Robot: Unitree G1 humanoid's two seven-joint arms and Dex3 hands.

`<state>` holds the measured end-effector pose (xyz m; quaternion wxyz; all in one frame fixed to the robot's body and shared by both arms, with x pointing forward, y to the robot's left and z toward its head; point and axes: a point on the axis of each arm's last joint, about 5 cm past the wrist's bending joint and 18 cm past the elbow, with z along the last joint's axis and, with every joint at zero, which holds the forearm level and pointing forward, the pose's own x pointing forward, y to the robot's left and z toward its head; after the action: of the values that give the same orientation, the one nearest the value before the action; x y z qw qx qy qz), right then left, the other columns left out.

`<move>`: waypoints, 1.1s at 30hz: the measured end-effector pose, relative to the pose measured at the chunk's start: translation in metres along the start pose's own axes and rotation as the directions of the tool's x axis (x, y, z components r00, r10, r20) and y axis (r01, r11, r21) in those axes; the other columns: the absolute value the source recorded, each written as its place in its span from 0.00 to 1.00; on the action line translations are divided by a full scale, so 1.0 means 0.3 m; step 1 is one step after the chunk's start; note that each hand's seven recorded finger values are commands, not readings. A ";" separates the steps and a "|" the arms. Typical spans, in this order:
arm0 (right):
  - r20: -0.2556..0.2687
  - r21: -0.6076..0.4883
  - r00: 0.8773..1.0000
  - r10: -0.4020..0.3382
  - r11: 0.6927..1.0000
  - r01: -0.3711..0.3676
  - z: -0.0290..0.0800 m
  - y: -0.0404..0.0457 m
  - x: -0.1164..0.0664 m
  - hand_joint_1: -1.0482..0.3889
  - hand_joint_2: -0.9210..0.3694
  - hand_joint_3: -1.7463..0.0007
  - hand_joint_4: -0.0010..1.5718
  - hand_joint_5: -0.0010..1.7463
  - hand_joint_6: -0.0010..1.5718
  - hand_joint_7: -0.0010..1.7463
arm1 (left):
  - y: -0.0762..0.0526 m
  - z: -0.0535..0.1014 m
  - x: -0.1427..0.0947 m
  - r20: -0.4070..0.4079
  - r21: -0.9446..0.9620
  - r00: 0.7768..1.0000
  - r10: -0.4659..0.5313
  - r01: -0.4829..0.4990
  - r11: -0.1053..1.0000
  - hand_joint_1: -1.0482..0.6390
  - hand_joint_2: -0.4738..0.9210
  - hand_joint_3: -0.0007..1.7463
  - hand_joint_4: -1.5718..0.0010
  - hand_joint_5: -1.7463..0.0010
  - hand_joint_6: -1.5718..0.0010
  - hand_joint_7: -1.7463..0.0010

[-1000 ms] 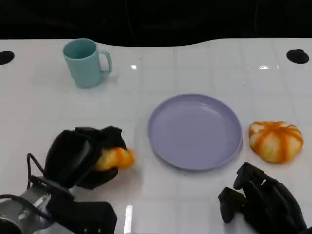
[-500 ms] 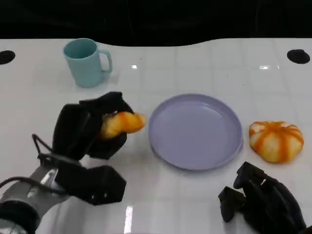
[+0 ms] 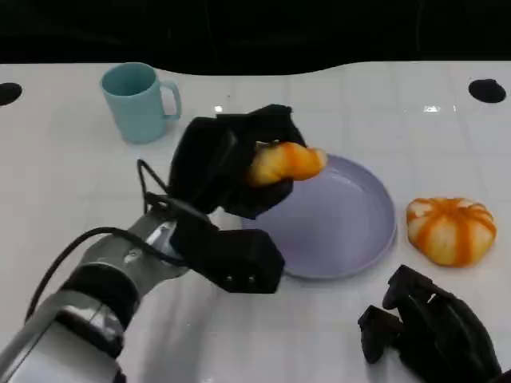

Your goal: Grasp the bread from the table and place it into the plate.

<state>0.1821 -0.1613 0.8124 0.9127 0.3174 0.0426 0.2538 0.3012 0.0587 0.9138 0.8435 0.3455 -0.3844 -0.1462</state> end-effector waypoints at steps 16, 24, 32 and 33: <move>-0.002 -0.001 1.000 0.002 1.000 -0.002 -0.001 0.002 0.002 0.34 0.00 0.86 0.49 0.97 0.43 0.84 | -0.046 0.038 0.070 -0.066 0.101 0.934 -0.352 0.357 0.928 0.12 0.94 0.36 0.88 0.08 0.95 0.31; 0.002 -0.006 1.000 0.003 1.000 -0.003 0.000 0.002 0.003 0.34 0.00 0.86 0.49 0.97 0.43 0.84 | -0.028 0.026 0.084 -0.125 0.257 0.831 -0.542 0.555 0.791 0.00 1.00 0.36 1.00 0.88 1.00 0.96; 0.002 -0.006 1.000 0.003 1.000 -0.003 0.000 0.003 0.003 0.34 0.00 0.86 0.49 0.97 0.43 0.84 | 0.006 0.044 0.123 -0.168 0.236 0.731 -0.661 0.681 0.693 0.00 1.00 0.42 0.99 1.00 0.98 0.99; 0.003 -0.006 1.000 0.004 1.000 -0.004 0.000 0.003 0.004 0.34 0.00 0.86 0.49 0.97 0.43 0.84 | 0.013 0.046 0.128 -0.164 0.231 0.728 -0.666 0.684 0.692 0.00 1.00 0.42 0.99 0.99 0.98 0.99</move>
<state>0.1828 -0.1603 0.8131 0.9133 0.3149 0.0400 0.2553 0.3160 0.0353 0.9438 0.6863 0.5810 -0.2186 -0.3790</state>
